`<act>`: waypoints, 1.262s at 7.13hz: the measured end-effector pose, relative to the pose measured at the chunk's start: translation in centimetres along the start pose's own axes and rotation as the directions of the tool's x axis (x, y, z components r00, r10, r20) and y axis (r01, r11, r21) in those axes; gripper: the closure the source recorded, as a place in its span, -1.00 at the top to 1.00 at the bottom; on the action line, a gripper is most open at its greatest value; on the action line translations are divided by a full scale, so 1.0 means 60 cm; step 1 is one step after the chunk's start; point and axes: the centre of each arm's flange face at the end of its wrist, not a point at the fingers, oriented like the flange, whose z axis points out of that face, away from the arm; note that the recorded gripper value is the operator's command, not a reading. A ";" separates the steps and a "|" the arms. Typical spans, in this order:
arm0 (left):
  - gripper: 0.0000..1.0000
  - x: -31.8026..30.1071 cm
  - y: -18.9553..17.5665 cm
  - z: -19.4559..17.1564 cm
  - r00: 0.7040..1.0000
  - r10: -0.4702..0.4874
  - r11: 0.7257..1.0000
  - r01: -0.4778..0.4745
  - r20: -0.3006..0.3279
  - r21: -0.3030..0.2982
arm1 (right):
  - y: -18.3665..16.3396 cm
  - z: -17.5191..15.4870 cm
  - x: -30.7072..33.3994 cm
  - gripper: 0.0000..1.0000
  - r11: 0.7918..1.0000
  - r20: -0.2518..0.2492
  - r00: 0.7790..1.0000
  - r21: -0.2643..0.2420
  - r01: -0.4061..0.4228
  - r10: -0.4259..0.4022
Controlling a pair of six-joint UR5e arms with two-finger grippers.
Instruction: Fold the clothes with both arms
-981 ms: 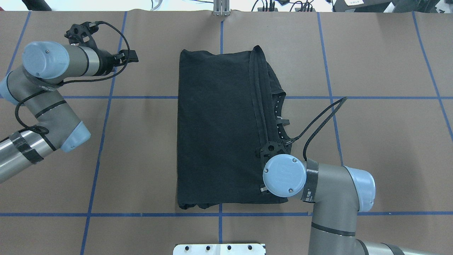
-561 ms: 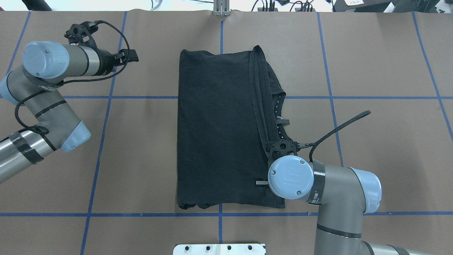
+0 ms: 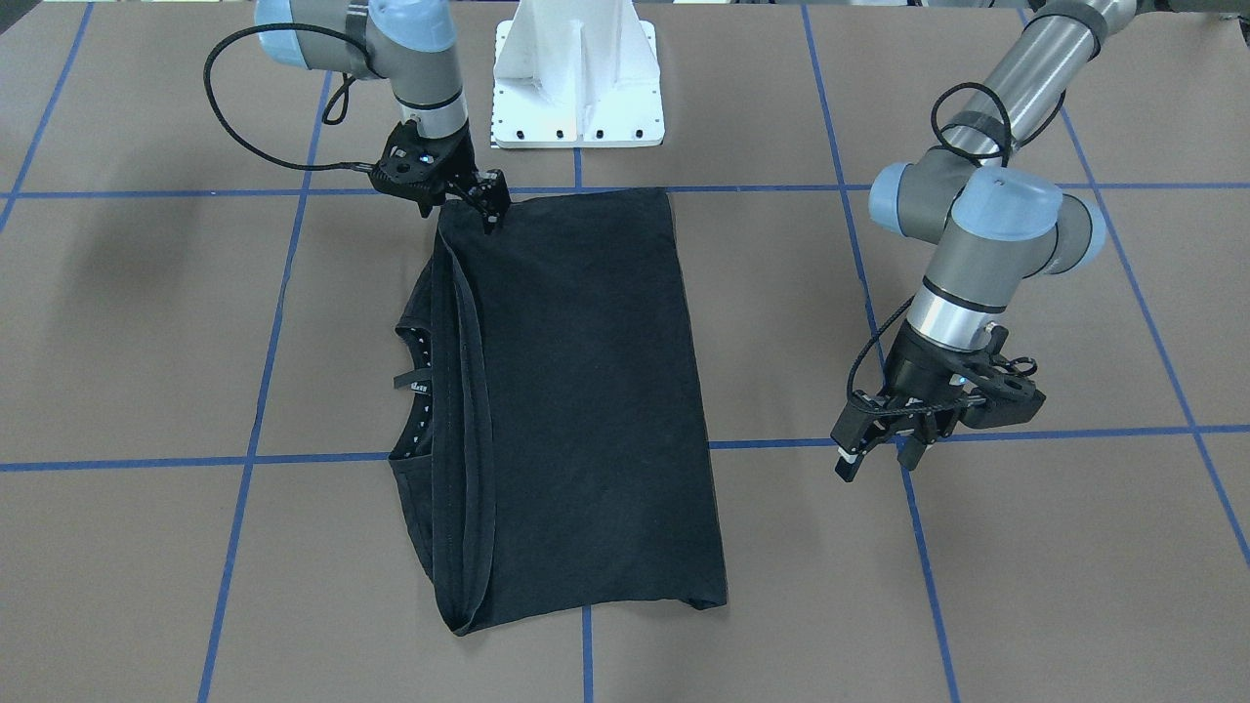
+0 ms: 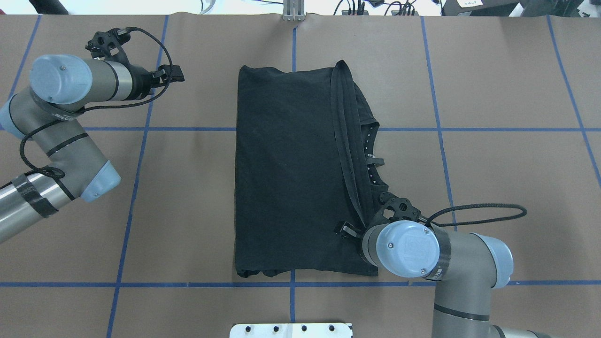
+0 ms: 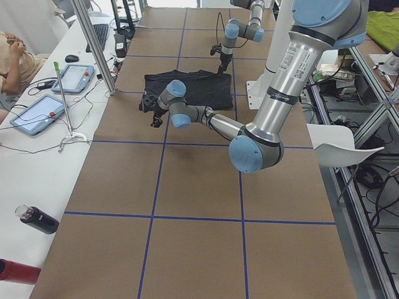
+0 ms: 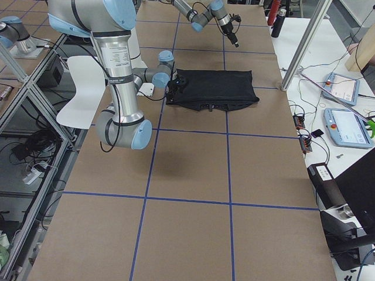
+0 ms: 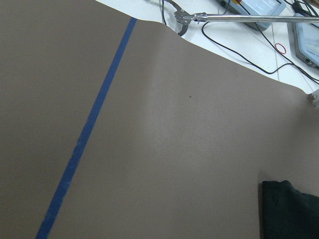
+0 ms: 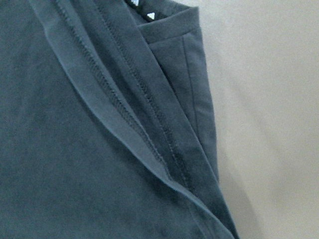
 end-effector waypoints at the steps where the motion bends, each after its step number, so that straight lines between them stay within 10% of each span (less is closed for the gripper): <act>1: 1.00 0.000 0.000 0.000 1.000 0.000 1.000 0.000 0.000 0.000 | 0.002 0.002 -0.001 0.65 0.995 0.018 0.995 0.009 -0.101 0.101; 9: 1.00 0.003 0.003 -0.001 1.000 -0.015 1.000 0.015 -0.003 0.000 | -0.013 0.007 0.019 0.69 0.981 0.014 0.981 0.035 -0.193 0.192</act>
